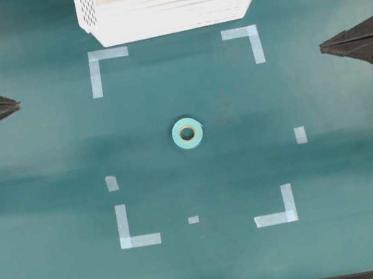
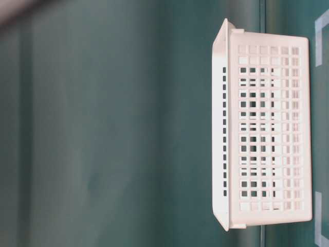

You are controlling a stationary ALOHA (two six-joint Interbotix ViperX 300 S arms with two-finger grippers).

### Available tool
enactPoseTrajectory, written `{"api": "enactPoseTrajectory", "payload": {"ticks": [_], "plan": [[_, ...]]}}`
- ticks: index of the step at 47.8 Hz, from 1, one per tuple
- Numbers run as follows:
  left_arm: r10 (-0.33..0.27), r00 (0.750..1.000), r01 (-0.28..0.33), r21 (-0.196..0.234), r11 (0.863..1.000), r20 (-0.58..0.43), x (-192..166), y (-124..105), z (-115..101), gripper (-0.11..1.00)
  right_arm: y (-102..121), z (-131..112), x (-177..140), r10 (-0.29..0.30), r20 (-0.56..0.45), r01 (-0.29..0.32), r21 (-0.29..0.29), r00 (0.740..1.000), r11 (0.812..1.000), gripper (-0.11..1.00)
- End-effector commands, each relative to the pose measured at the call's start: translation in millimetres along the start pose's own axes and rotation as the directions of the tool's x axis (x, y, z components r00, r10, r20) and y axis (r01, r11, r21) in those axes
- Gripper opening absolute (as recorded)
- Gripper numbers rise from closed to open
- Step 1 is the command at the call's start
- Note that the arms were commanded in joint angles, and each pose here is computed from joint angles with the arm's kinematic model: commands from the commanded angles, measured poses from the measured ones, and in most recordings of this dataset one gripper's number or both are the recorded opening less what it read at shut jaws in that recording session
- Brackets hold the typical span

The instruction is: Put the tape in the middle into the white basket.

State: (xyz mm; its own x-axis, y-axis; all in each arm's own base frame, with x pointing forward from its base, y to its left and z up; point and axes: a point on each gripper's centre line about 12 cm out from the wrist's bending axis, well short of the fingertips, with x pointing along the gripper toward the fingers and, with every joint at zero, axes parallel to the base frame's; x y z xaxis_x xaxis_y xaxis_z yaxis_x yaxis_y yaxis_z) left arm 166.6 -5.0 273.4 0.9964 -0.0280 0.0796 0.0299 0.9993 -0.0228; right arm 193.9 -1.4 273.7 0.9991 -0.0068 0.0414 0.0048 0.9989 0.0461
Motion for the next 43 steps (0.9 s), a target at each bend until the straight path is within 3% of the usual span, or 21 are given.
{"api": "enactPoseTrajectory", "payload": {"ticks": [1,6,17,21,43], "plan": [[-0.008,1.000,0.008,-0.001,1.000,0.017,-0.6,-1.3,4.7,-0.11,-0.4,5.5,1.7,-0.003,0.020,0.003,0.003,1.000,1.000,0.01],[-0.009,1.000,0.009,-0.001,1.000,0.012,-1.8,-1.6,3.7,-0.11,-0.5,4.2,1.6,-0.003,0.017,0.003,0.001,1.000,1.000,0.18],[-0.011,1.000,0.011,-0.001,1.000,0.003,-1.8,-1.8,2.6,-0.11,-1.1,3.0,1.5,-0.006,0.011,0.006,0.004,1.000,1.000,0.84],[-0.014,1.000,0.014,0.000,1.000,-0.002,-1.8,-2.4,2.0,-0.11,-1.1,4.0,1.6,-0.006,0.016,0.006,0.006,1.000,1.000,0.97],[-0.019,0.994,0.019,0.000,1.000,-0.106,-22.0,-2.2,-29.0,-0.11,-1.1,3.1,7.1,-0.006,0.019,0.005,0.020,1.000,1.000,0.99]]}}
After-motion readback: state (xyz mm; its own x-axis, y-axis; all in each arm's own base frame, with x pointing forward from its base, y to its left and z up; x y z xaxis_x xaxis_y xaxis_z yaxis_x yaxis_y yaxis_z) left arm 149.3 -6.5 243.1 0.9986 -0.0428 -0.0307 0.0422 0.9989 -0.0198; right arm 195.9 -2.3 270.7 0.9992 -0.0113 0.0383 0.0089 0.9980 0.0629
